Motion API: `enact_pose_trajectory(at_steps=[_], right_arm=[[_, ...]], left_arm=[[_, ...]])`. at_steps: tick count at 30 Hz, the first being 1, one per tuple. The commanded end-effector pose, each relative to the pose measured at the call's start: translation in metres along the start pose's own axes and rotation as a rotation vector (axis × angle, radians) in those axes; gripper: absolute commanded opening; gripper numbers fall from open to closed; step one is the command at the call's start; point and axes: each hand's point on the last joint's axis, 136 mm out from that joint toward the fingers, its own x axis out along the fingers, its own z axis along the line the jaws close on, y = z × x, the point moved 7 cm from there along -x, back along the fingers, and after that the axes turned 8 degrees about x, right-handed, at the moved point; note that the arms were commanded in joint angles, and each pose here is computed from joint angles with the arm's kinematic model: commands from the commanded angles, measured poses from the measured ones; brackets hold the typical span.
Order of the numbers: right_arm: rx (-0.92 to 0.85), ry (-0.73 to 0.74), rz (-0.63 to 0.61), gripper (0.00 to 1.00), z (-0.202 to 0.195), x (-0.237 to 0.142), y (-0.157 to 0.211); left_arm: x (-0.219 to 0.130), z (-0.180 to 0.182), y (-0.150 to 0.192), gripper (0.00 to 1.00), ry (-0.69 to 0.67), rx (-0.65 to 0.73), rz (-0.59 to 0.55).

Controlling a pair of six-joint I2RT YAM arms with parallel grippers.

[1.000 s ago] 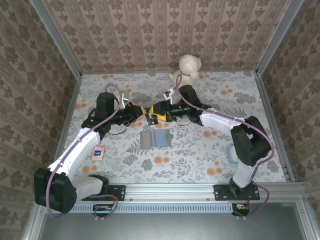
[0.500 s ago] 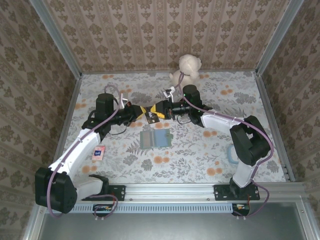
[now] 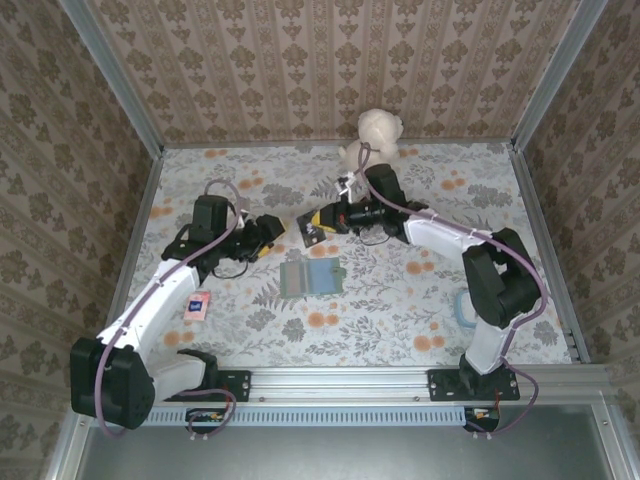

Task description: Take the credit cards out of the card holder

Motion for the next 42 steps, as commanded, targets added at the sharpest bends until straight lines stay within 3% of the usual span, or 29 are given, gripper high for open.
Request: enact_pose_trajectory(at_steps=[1,9,12,24,37,42], right_arm=[[-0.191,0.389,-0.109,0.00,-0.017,-0.048,-0.012],[-0.385,0.748,-0.361,0.00,-0.020,-0.133,-0.060],[-0.445,0.830,-0.335,0.00,-0.026,-0.138,-0.067],[-0.561,0.963,-0.213,0.00,-0.060,-0.113,-0.099],[-0.575,1.001,-0.113,0.00,-0.088,-0.092,-0.112],[-0.593,1.016,-0.029,0.06,-0.096,-0.089,-0.107]], left_arm=[[-0.009,0.026,0.007,0.75,-0.158,0.025,-0.018],[-0.011,0.046,0.011,0.95,-0.268,0.052,-0.019],[-0.012,0.048,0.010,1.00,-0.277,0.056,-0.023],[-0.009,0.055,0.010,1.00,-0.282,0.045,-0.008],[-0.001,0.062,0.011,1.00,-0.265,0.016,0.019],[0.001,0.064,0.012,1.00,-0.246,0.005,0.026]])
